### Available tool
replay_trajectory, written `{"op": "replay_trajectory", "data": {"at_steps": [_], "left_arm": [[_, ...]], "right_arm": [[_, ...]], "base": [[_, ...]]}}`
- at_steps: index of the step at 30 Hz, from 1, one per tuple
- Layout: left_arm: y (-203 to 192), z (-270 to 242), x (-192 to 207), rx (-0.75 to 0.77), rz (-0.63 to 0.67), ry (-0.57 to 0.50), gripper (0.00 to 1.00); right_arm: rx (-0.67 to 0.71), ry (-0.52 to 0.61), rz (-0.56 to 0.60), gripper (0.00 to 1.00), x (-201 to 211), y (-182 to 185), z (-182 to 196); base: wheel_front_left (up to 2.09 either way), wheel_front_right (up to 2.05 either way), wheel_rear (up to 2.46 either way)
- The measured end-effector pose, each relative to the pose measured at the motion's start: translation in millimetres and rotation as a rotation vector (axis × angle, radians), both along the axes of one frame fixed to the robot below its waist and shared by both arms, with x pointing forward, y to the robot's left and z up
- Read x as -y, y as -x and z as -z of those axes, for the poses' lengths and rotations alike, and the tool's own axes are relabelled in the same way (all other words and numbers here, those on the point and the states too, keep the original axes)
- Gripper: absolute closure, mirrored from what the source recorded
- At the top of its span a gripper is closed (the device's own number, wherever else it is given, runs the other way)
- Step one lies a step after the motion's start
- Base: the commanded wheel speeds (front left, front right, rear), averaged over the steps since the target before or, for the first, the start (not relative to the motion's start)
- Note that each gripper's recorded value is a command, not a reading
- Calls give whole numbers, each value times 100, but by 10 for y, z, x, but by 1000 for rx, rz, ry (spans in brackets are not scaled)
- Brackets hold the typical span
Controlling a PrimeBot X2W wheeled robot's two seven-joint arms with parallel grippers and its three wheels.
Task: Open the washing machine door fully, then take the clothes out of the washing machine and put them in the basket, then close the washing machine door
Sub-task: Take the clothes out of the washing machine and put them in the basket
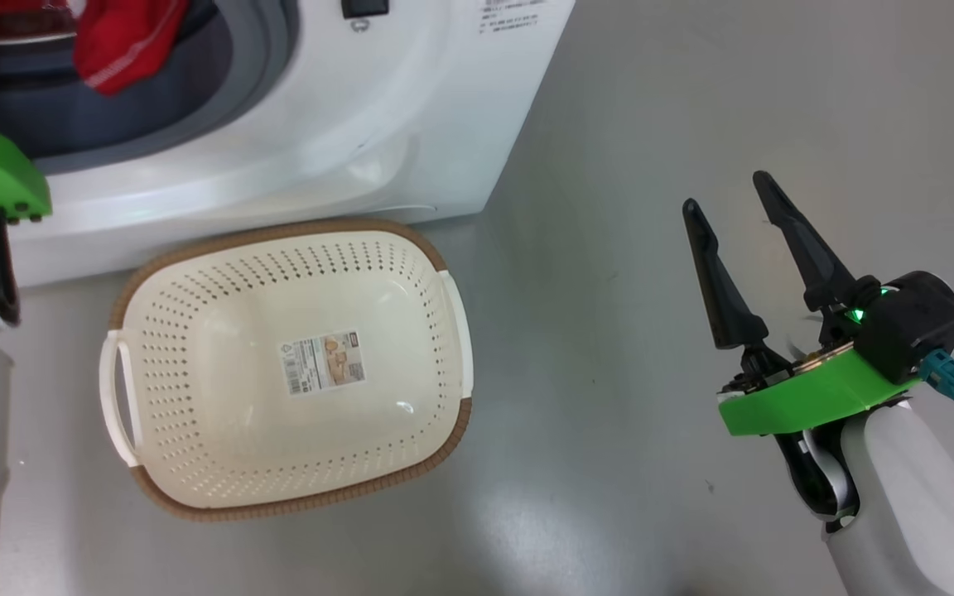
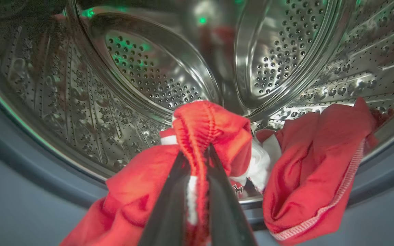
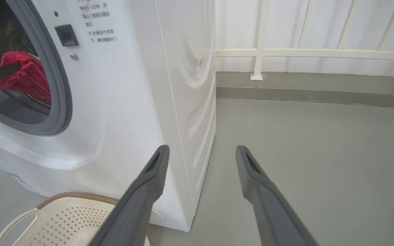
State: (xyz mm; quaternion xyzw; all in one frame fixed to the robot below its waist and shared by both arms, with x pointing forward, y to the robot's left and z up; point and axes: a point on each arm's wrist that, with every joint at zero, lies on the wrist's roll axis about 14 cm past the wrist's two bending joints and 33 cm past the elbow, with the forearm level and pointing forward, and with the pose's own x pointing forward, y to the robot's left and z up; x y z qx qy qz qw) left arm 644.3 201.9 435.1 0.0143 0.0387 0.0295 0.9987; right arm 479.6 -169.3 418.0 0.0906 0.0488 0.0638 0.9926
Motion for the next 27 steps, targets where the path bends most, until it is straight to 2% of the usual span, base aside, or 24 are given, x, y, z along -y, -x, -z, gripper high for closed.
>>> {"op": "replay_trajectory", "data": {"at_steps": [13,27], "left_arm": [[425,-578,154,170,49,25,100],[851,-896,131,254,44,31,100]], "right_arm": [[51,-4,0,0,-15,125,-273],[96,-14,-9,0,-78,191,-496]], "base": [[0,0,0],[0,0,0]]}}
